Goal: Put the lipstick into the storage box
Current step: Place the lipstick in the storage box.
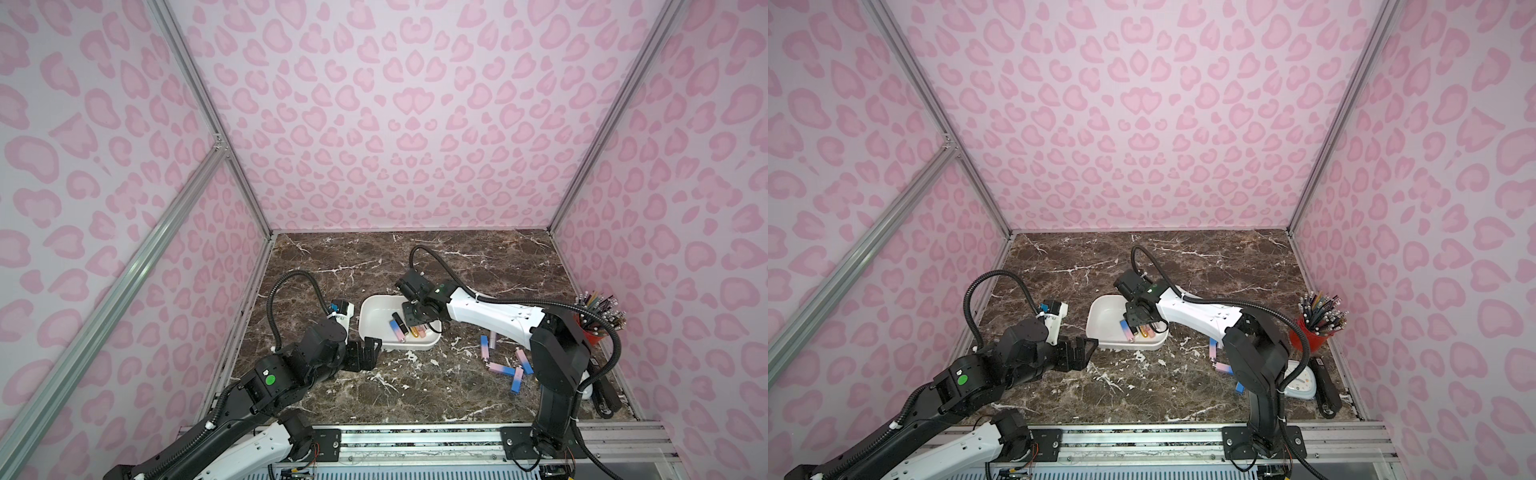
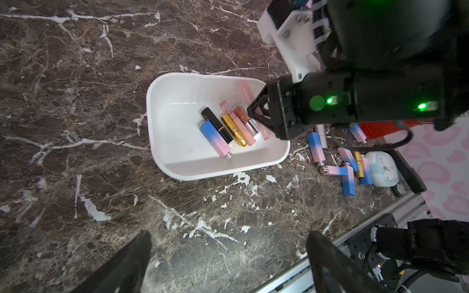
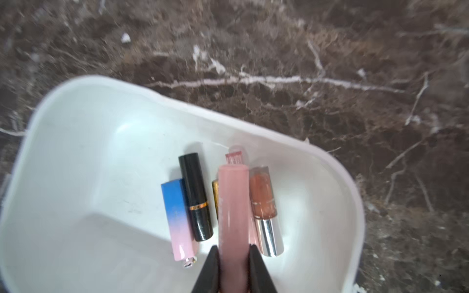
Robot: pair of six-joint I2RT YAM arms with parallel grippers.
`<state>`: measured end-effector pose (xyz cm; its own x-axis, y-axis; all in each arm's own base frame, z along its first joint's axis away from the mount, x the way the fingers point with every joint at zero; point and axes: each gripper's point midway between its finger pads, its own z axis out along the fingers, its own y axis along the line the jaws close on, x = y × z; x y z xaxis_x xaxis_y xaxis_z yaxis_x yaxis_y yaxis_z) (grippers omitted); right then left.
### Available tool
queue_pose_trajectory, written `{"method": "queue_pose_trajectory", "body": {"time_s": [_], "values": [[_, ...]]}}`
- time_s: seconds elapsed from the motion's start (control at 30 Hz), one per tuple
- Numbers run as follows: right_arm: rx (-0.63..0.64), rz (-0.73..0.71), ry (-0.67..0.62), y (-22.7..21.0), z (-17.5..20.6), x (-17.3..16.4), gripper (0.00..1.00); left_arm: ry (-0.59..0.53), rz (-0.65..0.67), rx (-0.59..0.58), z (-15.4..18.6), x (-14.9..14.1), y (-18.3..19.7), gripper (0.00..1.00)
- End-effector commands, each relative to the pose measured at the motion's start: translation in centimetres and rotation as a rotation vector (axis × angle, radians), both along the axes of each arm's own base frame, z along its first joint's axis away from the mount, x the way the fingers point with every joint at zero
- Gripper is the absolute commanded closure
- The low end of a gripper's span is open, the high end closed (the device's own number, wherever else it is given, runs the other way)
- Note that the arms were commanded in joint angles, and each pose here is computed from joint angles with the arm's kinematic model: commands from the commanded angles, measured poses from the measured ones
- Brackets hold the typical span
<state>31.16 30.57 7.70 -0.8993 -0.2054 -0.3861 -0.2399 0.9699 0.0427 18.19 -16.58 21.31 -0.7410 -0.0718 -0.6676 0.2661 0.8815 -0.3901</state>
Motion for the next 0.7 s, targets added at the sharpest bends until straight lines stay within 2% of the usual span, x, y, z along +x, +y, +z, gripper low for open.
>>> {"method": "queue_pose_trajectory", "body": {"time_s": [0.0,0.17,0.23,0.37,0.43,0.57,0.67], "values": [[0.007,0.024,0.012,0.7,-1.8,-0.1,0.79,0.009,0.011,-0.017,0.0,-0.2,0.1,0.02],[-0.014,0.053,0.032,1.1,-3.4,-0.4,0.79,0.02,0.019,-0.021,-0.2,-0.2,0.1,0.02],[-0.009,0.057,0.027,1.3,-3.1,-0.5,0.75,0.032,0.006,-0.024,-0.4,-0.2,-0.3,0.02],[0.019,0.053,-0.04,0.9,0.0,0.0,0.62,0.039,-0.01,-0.023,-0.2,-0.1,-0.8,0.02],[0.021,0.047,-0.08,0.2,2.0,0.4,0.6,0.032,-0.013,-0.025,0.0,0.1,-1.0,0.02],[0.006,-0.023,-0.149,-3.7,5.4,0.9,0.58,0.028,-0.03,-0.032,0.2,0.3,-1.6,0.02],[-0.008,-0.116,-0.163,-8.5,5.9,1.2,0.57,0.039,-0.053,-0.038,-0.2,0.5,-2.6,0.02]]}}
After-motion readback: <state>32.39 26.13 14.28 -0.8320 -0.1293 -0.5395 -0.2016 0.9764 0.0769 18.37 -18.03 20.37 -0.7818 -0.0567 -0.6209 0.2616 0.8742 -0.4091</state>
